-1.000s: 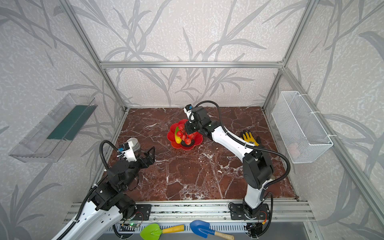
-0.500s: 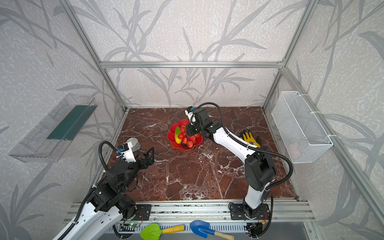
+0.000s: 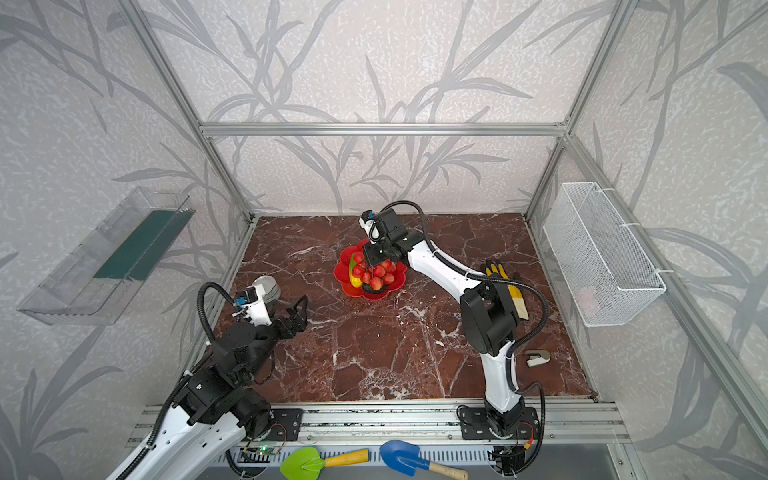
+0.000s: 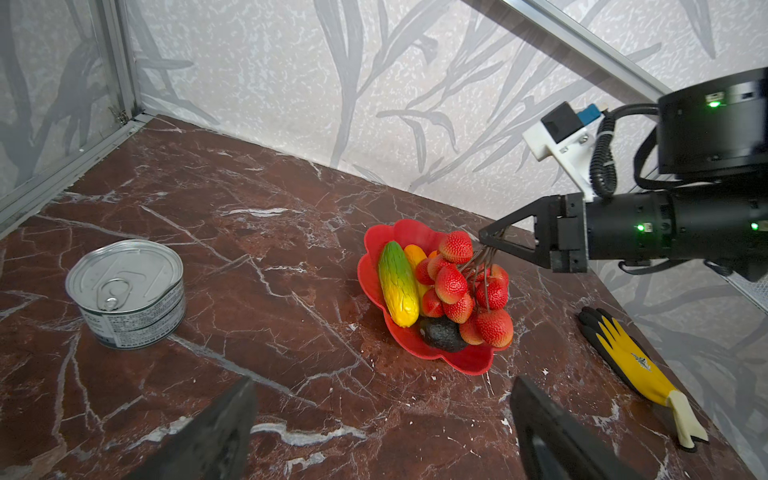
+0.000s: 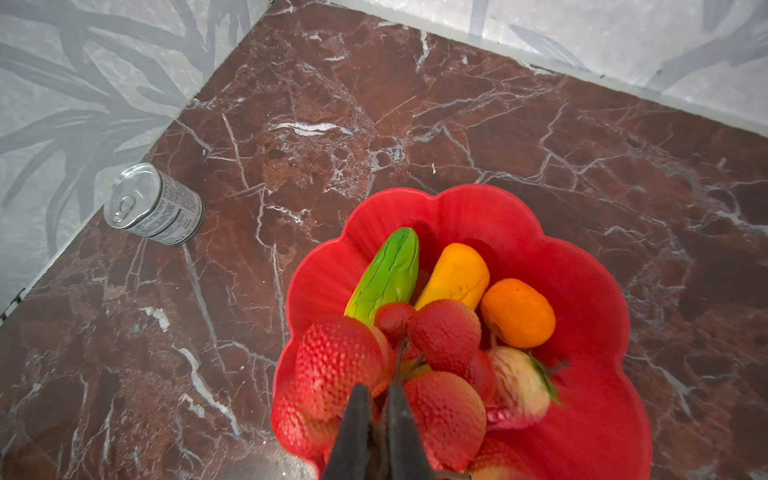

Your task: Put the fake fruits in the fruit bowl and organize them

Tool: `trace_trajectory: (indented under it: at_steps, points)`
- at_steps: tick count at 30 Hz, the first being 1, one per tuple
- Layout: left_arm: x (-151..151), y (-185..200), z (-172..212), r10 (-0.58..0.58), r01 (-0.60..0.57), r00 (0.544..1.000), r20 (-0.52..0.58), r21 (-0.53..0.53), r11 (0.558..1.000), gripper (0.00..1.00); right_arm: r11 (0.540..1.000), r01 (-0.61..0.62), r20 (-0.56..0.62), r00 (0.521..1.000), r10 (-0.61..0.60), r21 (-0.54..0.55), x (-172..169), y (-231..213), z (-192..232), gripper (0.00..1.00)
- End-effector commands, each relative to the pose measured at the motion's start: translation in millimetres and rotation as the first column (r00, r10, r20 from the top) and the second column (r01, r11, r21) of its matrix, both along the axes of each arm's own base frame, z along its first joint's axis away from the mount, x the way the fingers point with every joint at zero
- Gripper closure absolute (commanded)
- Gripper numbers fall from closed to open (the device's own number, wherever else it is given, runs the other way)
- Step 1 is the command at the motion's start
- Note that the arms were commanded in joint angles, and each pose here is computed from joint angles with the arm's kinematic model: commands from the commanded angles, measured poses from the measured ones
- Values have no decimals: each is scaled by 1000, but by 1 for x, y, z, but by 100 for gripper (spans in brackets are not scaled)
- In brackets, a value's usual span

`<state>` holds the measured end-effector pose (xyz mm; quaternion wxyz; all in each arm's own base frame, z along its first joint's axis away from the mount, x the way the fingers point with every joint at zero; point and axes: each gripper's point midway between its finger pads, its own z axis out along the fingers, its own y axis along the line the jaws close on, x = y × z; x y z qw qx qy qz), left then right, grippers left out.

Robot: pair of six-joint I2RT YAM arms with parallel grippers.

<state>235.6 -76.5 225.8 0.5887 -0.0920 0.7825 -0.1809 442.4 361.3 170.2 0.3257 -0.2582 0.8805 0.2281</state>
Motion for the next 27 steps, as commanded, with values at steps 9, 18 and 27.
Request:
trace_trajectory:
  at_steps: [9, 18, 27]
  points:
    - [-2, 10, 11, 35, -35, 999, 28, 25, 999, 4, 999, 22, -11, 1000, -23, -24, 31, 2, 3, 37]
    - [4, 8, 18, 35, -40, 996, 87, 59, 997, 3, 991, 96, 186, 976, -111, 90, 14, -44, 79, 1]
    - [27, 14, 22, 98, -133, 982, 164, 222, 966, 0, 946, 307, 424, 846, -322, 104, -84, -169, 75, 1]
